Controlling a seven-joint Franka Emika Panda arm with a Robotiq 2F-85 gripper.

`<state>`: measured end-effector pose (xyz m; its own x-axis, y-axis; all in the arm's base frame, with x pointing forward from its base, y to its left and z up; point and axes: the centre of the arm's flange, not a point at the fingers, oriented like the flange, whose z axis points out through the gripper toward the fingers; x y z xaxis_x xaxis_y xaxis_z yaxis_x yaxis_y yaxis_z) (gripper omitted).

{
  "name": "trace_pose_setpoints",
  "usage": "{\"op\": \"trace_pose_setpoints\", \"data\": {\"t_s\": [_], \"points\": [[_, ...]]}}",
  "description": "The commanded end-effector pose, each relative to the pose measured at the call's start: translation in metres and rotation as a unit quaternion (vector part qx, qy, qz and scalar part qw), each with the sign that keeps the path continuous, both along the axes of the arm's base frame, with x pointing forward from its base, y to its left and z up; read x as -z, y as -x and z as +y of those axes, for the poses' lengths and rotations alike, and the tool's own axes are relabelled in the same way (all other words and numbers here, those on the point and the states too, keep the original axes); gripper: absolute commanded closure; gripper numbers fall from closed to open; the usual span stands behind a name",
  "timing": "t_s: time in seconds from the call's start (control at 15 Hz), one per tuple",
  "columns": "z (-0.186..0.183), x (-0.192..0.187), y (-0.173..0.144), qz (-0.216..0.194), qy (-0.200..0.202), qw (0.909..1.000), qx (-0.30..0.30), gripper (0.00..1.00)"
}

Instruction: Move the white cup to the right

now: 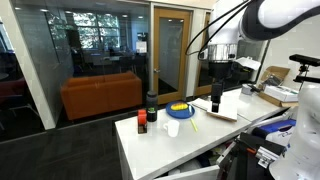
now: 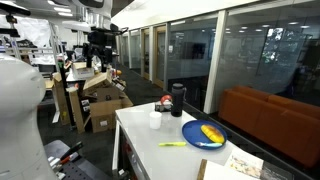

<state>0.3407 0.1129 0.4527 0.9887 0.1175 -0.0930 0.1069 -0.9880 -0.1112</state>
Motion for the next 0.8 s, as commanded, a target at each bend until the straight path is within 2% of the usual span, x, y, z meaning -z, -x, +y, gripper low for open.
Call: {"op": "trace_pose_setpoints", "data": {"t_s": [0.0, 0.73], "points": [[0.004, 0.009, -0.024, -0.003, 0.008, 0.9999, -0.008, 0.0], [-0.009, 0.098, -0.102, -0.011, 0.037, 0.999, 0.024, 0.0]]}}
